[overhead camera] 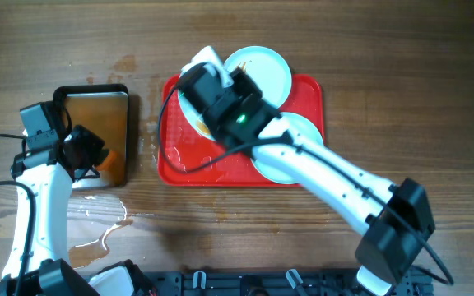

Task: Clean dirty plates on tray and stack at the side
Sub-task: 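Grasp the lower-left plate rim with the right gripper and lift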

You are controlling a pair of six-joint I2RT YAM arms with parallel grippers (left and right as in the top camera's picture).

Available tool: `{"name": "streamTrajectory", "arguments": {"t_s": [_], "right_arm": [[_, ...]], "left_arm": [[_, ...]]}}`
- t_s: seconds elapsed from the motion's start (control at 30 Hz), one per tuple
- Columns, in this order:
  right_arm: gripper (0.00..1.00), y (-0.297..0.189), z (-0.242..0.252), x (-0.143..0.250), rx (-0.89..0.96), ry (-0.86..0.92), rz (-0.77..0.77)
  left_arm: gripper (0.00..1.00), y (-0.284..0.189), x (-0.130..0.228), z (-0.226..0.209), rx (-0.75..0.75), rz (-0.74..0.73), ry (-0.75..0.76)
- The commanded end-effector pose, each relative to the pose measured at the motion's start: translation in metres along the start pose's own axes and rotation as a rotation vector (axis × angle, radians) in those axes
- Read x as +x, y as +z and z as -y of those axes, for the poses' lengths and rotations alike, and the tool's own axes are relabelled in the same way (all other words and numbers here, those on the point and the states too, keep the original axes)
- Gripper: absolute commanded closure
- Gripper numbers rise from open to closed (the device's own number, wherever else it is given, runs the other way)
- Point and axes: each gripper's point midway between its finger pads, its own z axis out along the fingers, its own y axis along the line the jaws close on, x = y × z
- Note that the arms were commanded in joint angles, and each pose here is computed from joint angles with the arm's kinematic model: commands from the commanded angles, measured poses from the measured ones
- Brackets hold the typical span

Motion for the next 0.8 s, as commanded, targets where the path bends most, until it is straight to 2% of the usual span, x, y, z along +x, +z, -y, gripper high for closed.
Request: {"name": "streamTrajectory", "arguments": {"t_s": [0.0, 0.17, 0.27, 0.37, 0.5, 0.57, 0.67, 0.77], "right_arm": [[0.96, -0.035, 0.023, -0.022, 0.241, -0.236, 0.045], [0.96, -0.068, 0.005, -0.045, 0.303, -0.381, 0.118], [0.96, -0.076, 0.009, -0.052, 0.347, -0.343, 0.140], [0.96, -0.074, 0.004, -0.054, 0.311, -0.269, 0.164], [0.96, -0.056, -0.004, -0.048, 0.181, -0.046, 0.176], [0.96, -0.034, 0.003, -0.030, 0.104, 0.165, 0.116], [0.96, -0.004, -0.001, -0.003, -0.141, 0.377, -0.012], [0.96, 0.022, 0.018, 0.018, -0.425, 0.643, -0.135]], "left_arm": [[0.96, -0.002, -0.006, 0.004, 0.018, 0.009, -0.004], [0.96, -0.002, -0.006, 0.004, 0.019, 0.008, -0.003], [0.96, -0.002, -0.005, 0.005, 0.022, 0.007, -0.003], [0.96, -0.002, -0.005, 0.005, 0.021, 0.007, -0.004], [0.96, -0.002, -0.005, 0.005, 0.021, 0.006, -0.003], [0.96, -0.002, -0.005, 0.005, 0.021, 0.006, -0.003], [0.96, -0.002, -0.005, 0.005, 0.021, 0.006, -0.004], [0.96, -0.002, -0.005, 0.005, 0.021, 0.007, -0.004]]}}
